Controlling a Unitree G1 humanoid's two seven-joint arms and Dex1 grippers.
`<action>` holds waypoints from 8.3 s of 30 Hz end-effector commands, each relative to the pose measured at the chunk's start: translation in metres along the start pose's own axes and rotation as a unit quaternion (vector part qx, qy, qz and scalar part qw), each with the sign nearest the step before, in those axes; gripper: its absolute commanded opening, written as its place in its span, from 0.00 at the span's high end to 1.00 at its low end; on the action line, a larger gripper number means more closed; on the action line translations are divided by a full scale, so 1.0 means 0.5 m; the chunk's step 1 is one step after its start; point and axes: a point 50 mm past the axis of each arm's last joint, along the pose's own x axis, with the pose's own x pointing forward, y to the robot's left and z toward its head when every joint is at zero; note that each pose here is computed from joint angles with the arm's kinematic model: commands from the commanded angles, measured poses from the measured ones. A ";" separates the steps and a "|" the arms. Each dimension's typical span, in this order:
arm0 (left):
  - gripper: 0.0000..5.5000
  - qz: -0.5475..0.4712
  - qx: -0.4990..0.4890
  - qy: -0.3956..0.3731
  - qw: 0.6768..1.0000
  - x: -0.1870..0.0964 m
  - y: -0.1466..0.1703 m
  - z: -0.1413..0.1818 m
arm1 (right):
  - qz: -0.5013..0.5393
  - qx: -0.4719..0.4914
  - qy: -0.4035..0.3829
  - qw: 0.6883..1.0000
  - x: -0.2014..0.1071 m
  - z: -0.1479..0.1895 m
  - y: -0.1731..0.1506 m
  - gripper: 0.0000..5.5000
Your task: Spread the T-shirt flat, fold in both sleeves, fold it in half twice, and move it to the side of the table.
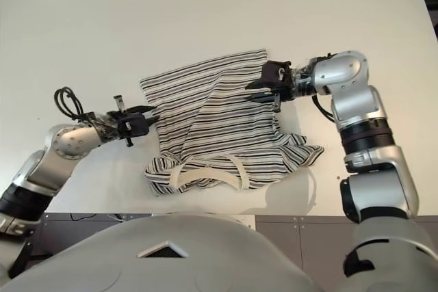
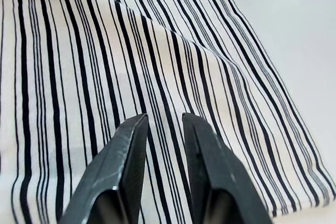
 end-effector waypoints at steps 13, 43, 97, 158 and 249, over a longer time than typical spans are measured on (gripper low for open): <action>0.81 0.030 0.068 0.100 0.992 0.051 0.148 -0.137 | -0.190 -0.044 0.063 0.979 0.111 0.078 -0.148 0.78; 0.81 -0.130 0.001 -0.033 0.991 -0.118 0.018 -0.015 | -0.085 -0.024 -0.067 0.994 0.044 0.047 -0.026 0.78; 0.81 -0.094 -0.028 -0.031 0.995 -0.063 -0.095 0.028 | -0.010 -0.156 -0.035 0.987 0.020 -0.007 0.155 0.78; 0.81 -0.100 -0.049 0.025 0.993 -0.147 -0.091 -0.003 | 0.030 -0.014 0.000 0.999 -0.068 0.008 0.167 0.78; 0.66 0.389 -0.738 0.051 0.549 -0.197 -0.209 -0.011 | -0.591 0.083 -0.134 0.791 -0.218 0.009 0.026 0.78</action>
